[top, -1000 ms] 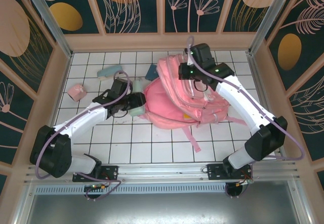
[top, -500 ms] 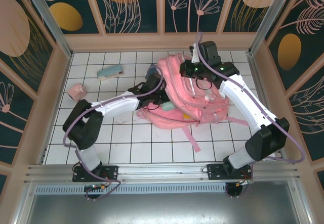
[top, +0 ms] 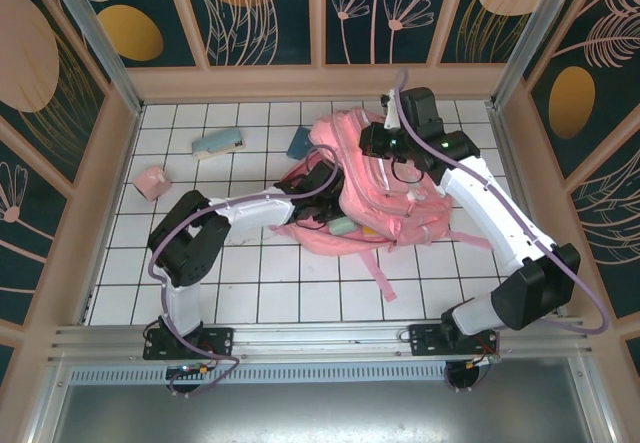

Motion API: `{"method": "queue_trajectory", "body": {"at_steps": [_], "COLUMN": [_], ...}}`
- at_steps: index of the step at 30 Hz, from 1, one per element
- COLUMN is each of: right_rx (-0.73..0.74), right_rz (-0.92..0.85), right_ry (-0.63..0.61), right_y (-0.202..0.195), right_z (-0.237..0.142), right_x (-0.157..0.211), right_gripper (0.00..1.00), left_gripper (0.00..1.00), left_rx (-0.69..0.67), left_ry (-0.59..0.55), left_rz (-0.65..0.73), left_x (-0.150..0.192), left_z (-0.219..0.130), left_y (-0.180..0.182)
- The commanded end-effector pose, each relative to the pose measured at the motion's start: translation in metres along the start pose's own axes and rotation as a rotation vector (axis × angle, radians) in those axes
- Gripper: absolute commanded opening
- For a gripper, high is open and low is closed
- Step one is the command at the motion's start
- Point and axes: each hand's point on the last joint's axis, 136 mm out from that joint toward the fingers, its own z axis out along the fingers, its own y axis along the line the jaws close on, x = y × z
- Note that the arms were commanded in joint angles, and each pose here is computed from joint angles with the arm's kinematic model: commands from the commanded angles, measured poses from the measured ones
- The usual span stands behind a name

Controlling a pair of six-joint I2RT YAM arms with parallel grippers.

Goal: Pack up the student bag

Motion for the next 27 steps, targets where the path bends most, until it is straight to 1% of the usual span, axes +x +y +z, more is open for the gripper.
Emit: {"method": "queue_trajectory", "body": {"at_steps": [1, 3, 7, 11, 14, 20, 23, 27], "right_rx": [-0.127, -0.127, -0.126, -0.123, -0.122, -0.117, -0.113, -0.075], "right_rz": [-0.040, -0.036, -0.033, -0.026, -0.020, -0.019, -0.025, -0.035], "right_ry": [-0.159, -0.159, -0.159, -0.163, -0.164, -0.145, -0.106, 0.009], "right_y": [0.031, 0.028, 0.023, 0.015, 0.009, -0.003, -0.010, -0.028], "right_z": [-0.029, -0.028, -0.027, -0.027, -0.028, -0.023, -0.015, 0.006], "right_x": [-0.034, -0.032, -0.030, -0.028, -0.027, -0.015, -0.002, 0.029], "right_gripper": [0.00, 0.00, 0.00, 0.00, 0.00, 0.00, 0.00, 0.00], "left_gripper": [0.79, 0.88, 0.98, 0.99, 0.98, 0.98, 0.98, 0.99], "left_rx": [-0.013, -0.012, -0.001, 0.006, -0.014, -0.038, -0.063, -0.108], "left_ry": [0.005, -0.010, -0.043, -0.092, -0.127, -0.194, -0.248, -0.328], "left_rz": [-0.009, -0.001, 0.011, 0.016, 0.027, 0.005, -0.007, -0.016], "left_x": [0.003, 0.000, -0.007, -0.014, -0.020, -0.033, -0.048, -0.073], "left_z": [-0.006, -0.012, -0.030, -0.055, -0.075, -0.120, -0.147, -0.180], "left_y": [-0.002, -0.005, -0.013, -0.018, -0.016, 0.001, 0.012, 0.031]}}
